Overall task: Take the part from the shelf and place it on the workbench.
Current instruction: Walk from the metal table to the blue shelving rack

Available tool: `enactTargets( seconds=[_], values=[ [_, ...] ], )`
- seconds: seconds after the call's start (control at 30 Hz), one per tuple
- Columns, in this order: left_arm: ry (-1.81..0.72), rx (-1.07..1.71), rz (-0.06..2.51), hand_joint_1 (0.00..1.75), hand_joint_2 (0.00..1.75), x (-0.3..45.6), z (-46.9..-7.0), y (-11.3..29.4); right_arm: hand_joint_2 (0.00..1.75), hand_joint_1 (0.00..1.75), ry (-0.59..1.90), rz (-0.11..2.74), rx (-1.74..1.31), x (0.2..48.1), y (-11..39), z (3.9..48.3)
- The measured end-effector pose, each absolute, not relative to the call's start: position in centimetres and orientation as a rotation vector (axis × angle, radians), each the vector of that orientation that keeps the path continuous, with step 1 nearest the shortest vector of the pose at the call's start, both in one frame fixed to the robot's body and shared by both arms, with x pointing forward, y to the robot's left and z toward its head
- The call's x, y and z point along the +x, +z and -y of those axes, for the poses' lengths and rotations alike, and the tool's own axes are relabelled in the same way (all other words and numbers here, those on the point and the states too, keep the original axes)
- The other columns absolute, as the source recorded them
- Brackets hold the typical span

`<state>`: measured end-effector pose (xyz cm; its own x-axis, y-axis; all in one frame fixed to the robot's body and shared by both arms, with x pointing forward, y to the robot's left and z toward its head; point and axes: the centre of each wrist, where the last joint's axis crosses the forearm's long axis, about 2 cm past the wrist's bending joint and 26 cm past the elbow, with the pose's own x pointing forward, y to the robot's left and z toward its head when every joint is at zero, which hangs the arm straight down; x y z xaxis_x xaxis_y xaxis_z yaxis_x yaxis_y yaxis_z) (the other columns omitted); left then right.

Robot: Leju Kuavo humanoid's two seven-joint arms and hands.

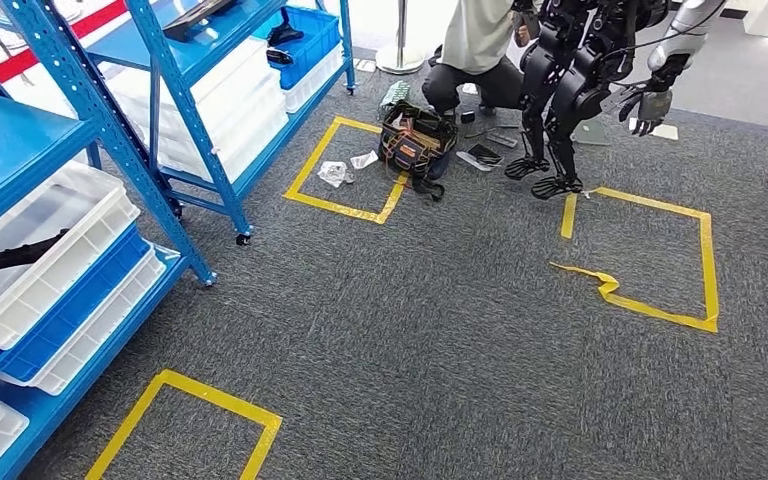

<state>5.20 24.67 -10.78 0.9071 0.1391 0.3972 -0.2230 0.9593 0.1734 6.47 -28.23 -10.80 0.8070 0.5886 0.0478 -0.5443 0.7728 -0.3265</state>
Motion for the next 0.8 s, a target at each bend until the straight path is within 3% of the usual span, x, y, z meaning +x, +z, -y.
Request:
enactTargets(
  seconds=[0.8],
  values=[
    [0.196,0.214,0.384,0.0,0.0,5.39,-24.51,-10.74,1.75,0.0,0.628,0.144,-0.311,6.24,-10.84,28.36]
  ],
)
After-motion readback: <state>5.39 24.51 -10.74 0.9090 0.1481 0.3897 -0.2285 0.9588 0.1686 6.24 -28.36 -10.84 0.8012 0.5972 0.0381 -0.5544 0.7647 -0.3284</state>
